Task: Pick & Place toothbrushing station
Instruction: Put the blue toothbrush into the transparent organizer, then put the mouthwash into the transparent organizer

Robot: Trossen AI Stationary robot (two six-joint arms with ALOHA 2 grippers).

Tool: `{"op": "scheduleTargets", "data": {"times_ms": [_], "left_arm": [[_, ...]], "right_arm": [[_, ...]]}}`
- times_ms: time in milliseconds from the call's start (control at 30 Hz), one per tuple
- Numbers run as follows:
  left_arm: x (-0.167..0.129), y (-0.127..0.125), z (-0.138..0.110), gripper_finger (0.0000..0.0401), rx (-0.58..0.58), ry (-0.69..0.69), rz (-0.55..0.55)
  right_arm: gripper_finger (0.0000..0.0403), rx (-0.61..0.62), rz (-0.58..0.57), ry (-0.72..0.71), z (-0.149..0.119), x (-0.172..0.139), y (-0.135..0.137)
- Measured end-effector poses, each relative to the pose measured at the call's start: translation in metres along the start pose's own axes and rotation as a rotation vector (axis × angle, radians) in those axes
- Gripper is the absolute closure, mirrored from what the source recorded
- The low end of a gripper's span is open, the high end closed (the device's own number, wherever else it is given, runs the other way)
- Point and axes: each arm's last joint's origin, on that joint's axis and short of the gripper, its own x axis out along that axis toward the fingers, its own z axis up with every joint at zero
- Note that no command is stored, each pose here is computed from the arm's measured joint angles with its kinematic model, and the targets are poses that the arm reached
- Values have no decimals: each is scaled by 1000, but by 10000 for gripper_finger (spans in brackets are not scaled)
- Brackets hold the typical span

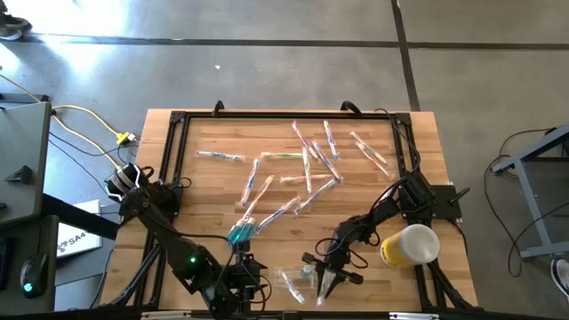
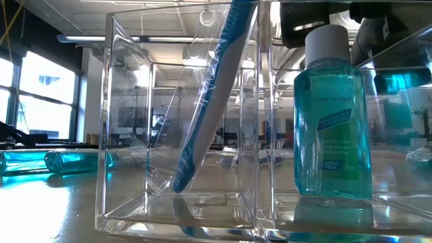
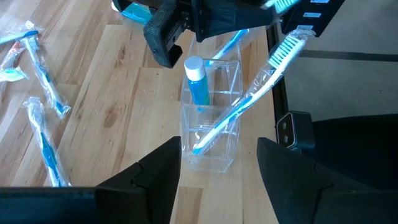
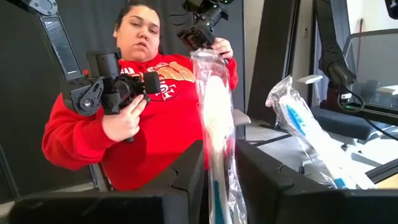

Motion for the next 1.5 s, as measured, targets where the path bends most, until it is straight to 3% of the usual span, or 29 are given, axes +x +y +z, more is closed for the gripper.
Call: {"op": "scheduleTargets", "data": {"times_ms": [500,933,1233,1500], "left_arm": [[0,0,0,196,0,0,0],[0,0,0,196,2,2,2],[0,0,0,196,4,4,4],[0,0,0,196,0,-14,16]], "right_arm": [[236,48,28,-4,2,0,1],[226,-13,131,-41,51,-2,6],[227,52,215,14,90,-6,21],[227,131,271,114,117,-6,50]]}}
